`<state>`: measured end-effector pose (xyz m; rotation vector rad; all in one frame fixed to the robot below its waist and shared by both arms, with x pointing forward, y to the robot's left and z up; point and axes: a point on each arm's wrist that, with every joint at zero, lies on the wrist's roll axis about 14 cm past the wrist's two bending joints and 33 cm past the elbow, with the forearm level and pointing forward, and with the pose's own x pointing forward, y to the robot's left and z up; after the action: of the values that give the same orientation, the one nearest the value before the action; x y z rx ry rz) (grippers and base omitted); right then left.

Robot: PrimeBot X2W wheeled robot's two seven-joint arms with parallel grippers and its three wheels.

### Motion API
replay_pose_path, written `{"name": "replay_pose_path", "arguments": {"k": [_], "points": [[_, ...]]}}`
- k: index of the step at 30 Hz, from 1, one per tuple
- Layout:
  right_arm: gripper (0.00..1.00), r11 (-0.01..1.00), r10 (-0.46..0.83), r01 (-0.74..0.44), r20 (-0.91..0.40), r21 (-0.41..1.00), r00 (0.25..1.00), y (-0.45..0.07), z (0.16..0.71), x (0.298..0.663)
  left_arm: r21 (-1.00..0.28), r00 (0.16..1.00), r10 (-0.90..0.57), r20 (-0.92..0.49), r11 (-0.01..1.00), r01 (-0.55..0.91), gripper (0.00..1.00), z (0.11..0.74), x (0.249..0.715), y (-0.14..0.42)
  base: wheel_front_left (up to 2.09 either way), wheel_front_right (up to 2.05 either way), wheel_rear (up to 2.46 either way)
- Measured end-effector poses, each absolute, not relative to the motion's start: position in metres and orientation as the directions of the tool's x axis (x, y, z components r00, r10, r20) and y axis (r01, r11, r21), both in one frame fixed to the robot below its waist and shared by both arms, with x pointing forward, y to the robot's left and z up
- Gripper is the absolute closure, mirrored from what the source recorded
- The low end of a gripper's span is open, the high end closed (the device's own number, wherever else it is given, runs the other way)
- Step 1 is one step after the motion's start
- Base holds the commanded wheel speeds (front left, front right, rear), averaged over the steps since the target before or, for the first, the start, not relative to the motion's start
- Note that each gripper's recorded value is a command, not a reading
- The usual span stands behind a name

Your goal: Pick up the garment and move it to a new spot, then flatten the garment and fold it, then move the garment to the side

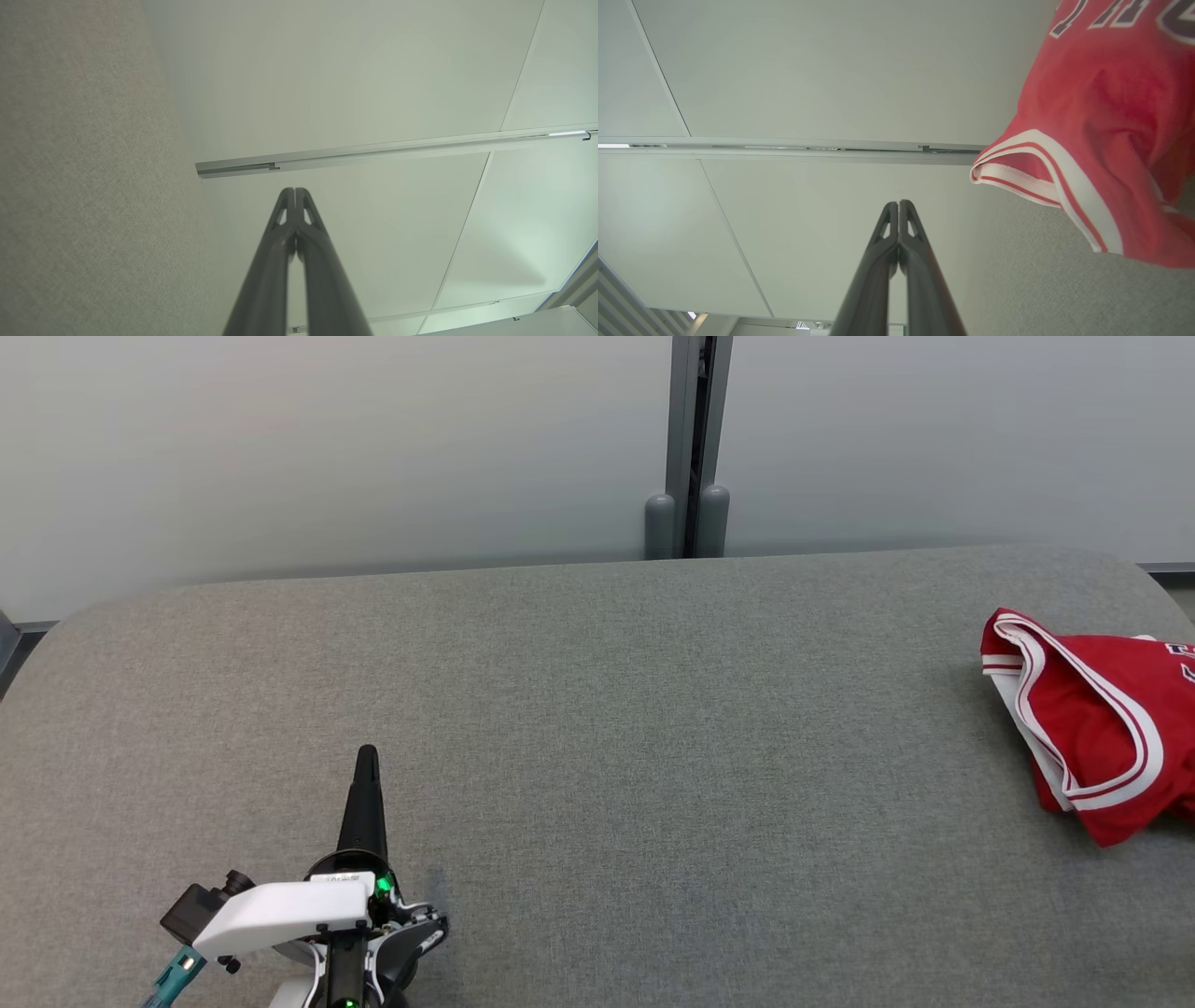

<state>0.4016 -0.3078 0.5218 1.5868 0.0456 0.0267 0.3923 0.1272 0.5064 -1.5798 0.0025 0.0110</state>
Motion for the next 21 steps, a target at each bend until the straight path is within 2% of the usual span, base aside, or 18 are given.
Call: {"name": "replay_pose_path", "arguments": {"k": [21], "points": [[1.0, -0.015, 0.046, 0.012, -0.012, 1.0, 0.999, -0.3077, 0.5219, 0.4017, -1.0, 1.0, 0.005, -0.009, -0.009, -0.008, 1.0, 0.5064, 0.3923, 0.1272, 0.0, 0.0, 0.0]]}}
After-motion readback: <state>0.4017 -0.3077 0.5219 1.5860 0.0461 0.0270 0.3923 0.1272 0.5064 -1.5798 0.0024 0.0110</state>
